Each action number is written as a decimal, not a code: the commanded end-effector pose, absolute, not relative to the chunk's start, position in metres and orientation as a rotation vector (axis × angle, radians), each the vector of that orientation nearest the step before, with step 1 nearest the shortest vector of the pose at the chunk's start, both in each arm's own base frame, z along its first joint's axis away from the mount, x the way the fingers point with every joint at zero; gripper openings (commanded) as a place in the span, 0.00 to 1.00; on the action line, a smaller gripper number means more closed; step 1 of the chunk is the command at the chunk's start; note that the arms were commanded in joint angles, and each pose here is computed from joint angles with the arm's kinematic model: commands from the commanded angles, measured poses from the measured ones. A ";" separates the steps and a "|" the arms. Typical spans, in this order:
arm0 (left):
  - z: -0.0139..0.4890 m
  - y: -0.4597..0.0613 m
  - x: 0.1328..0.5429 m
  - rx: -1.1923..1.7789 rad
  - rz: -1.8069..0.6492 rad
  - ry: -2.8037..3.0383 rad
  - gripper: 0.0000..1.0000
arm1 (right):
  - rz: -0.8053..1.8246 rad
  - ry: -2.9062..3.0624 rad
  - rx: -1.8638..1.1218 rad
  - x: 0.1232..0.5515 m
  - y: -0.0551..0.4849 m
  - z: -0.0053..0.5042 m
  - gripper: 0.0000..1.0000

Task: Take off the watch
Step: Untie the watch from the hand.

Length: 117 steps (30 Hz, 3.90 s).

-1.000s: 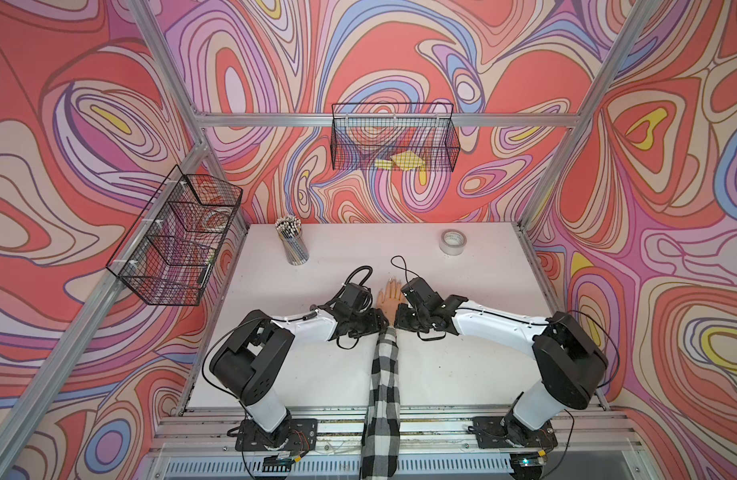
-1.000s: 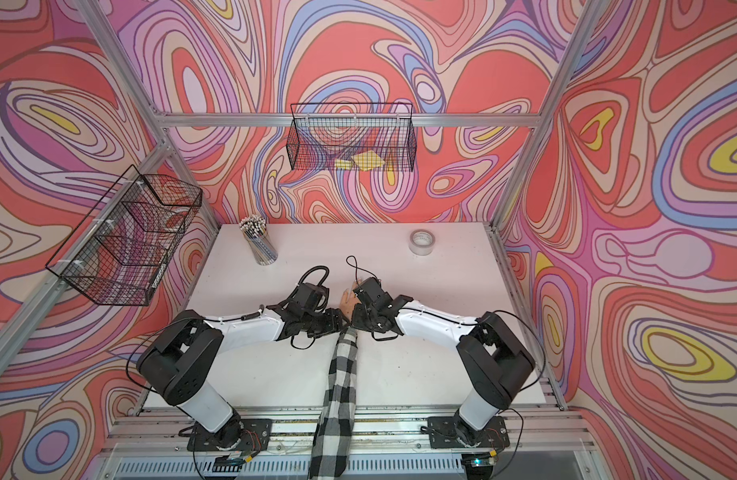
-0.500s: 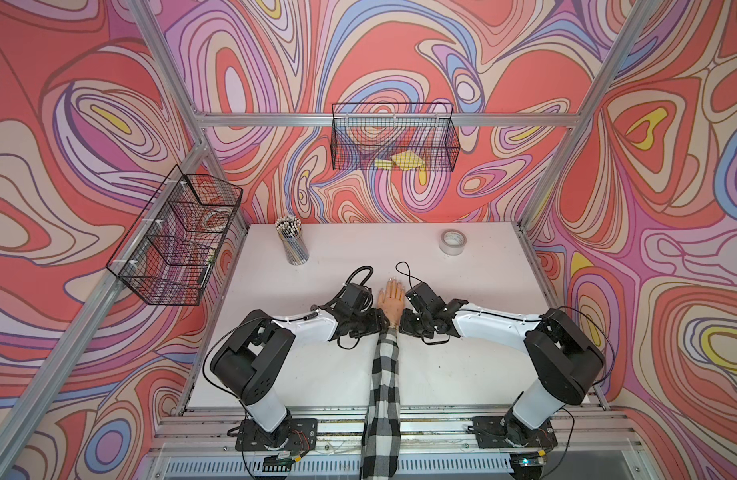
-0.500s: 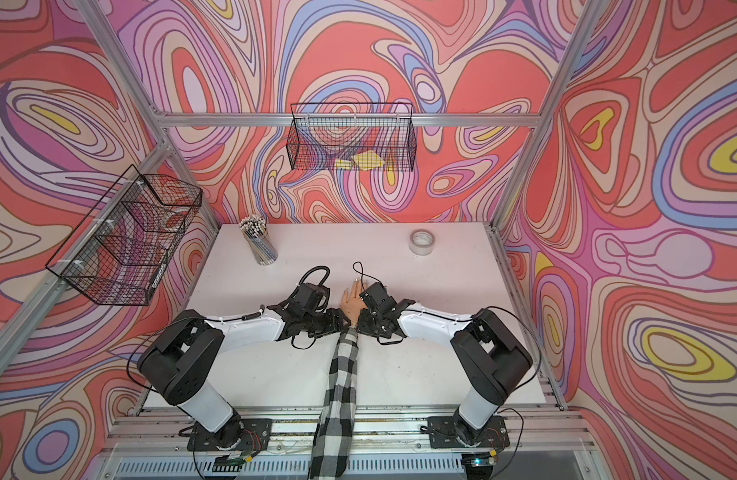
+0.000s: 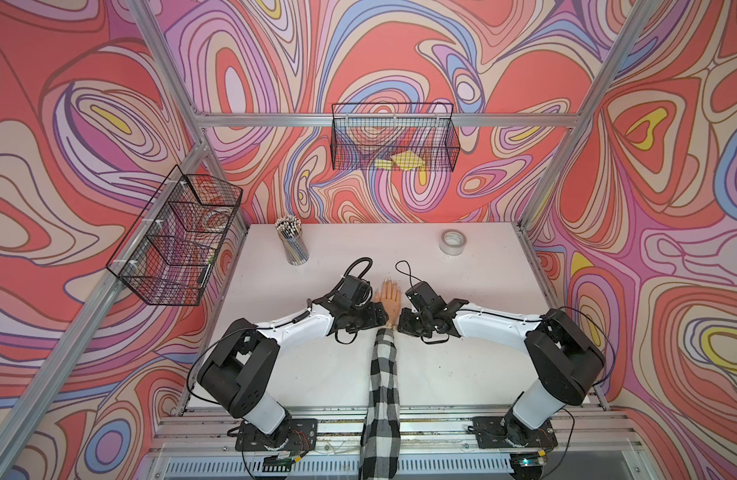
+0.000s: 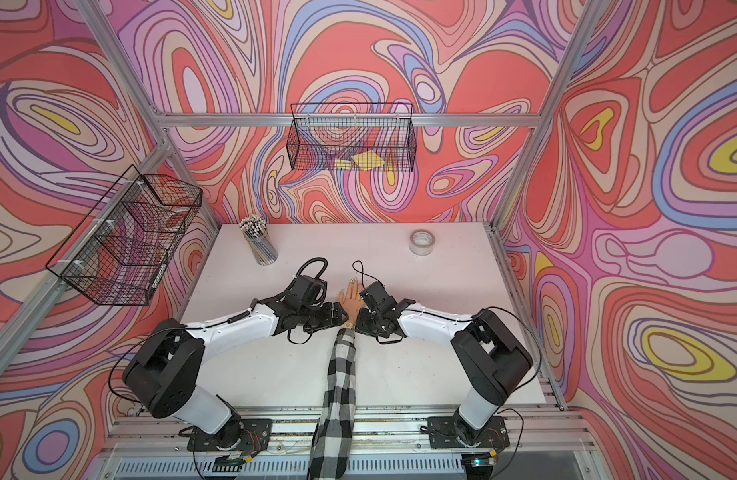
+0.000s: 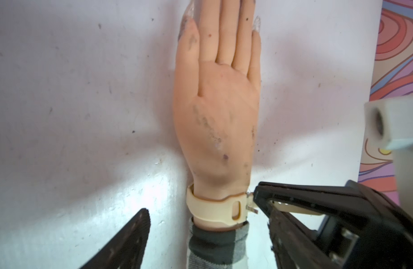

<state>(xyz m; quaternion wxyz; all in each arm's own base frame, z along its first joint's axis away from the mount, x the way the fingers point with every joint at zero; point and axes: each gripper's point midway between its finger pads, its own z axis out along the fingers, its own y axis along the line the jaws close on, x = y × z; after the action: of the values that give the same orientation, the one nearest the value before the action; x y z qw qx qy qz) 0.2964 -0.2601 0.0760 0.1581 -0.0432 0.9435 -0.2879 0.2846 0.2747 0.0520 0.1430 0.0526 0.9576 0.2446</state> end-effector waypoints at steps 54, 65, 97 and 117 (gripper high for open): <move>0.045 -0.242 0.281 -0.081 -0.516 2.821 0.82 | 0.764 2.715 0.125 0.291 0.286 0.073 0.00; 0.045 -0.237 0.280 -0.098 -0.522 2.812 0.82 | 0.837 2.669 0.103 0.295 0.294 0.103 0.16; 0.047 -0.228 0.278 -0.116 -0.534 2.796 0.82 | 1.280 2.544 0.402 0.280 0.277 0.076 0.33; 0.044 -0.221 0.274 -0.128 -0.517 2.799 0.82 | 1.424 2.516 0.385 0.280 0.314 0.068 0.29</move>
<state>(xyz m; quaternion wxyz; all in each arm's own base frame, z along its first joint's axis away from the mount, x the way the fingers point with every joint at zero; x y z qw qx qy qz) 0.2835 -0.2325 0.0499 0.1550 -0.0397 0.9667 -0.1995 0.2757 0.3060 0.0595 0.1061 0.1370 0.8666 0.4680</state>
